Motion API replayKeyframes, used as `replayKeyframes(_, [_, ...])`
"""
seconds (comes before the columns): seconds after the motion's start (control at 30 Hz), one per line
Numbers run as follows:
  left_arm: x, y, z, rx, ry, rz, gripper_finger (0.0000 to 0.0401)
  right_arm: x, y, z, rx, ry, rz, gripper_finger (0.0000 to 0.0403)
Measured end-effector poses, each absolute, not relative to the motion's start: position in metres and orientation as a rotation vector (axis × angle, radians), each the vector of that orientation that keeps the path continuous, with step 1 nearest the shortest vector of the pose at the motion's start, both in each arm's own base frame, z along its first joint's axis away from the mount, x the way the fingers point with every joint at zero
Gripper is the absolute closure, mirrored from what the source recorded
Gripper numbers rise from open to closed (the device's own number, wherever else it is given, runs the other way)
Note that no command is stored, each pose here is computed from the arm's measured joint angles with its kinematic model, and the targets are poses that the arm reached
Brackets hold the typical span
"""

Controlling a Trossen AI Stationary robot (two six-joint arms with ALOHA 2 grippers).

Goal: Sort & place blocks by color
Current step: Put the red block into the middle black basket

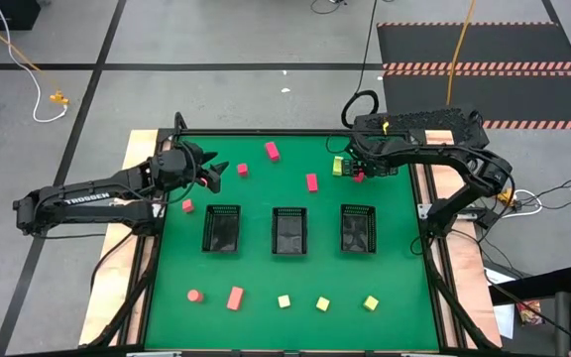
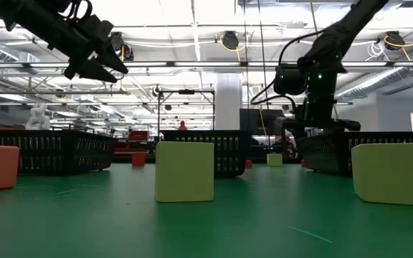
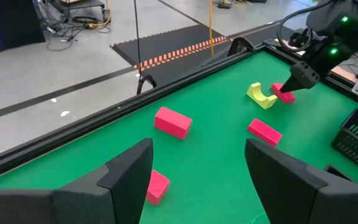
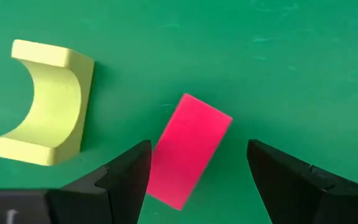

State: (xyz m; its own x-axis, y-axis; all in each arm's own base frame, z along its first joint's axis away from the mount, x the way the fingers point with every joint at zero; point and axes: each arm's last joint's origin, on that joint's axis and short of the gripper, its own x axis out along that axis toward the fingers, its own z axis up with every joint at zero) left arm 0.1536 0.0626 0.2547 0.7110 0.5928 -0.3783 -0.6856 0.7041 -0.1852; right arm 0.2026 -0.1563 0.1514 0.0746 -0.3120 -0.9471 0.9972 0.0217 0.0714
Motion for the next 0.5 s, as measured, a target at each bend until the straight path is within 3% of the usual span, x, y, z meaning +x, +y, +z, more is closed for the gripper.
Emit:
replayKeyframes(0.3, [0.154,0.063,0.256,-0.326,0.290,0.722,0.0146,0.200,-0.155,0.135,0.971,0.956,-1.272,0.0154])
replayKeyframes(0.5, [0.155,0.062,0.258,-0.324,0.273,0.712,0.0146,0.200,-0.155,0.123,0.913,1.055,-1.241,0.0227])
